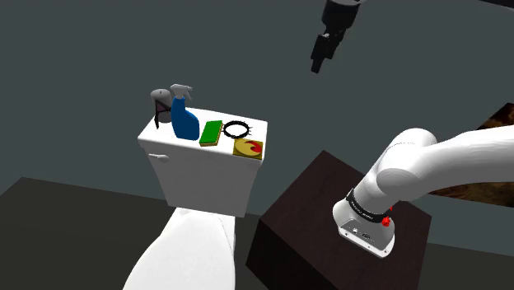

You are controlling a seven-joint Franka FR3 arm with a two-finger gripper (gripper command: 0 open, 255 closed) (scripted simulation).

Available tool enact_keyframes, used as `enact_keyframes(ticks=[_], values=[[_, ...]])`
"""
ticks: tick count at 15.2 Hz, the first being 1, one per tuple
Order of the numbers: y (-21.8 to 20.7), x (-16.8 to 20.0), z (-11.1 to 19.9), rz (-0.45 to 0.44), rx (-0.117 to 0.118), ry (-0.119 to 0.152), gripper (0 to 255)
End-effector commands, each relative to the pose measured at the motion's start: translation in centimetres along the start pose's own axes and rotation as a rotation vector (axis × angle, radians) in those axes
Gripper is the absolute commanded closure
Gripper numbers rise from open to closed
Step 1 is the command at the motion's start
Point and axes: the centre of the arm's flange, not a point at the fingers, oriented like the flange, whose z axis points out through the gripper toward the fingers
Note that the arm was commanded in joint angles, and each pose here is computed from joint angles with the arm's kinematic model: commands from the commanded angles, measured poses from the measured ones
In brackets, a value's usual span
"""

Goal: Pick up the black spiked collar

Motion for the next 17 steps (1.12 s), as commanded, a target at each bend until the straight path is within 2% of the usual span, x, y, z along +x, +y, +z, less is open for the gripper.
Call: enact_keyframes(ticks=[1, 17], values=[[0.0, 0.0, 0.0, 0.0, 0.0, 0.0, 0], [-0.5, 11.8, 17.4, 0.101, 0.095, 0.005, 0]])
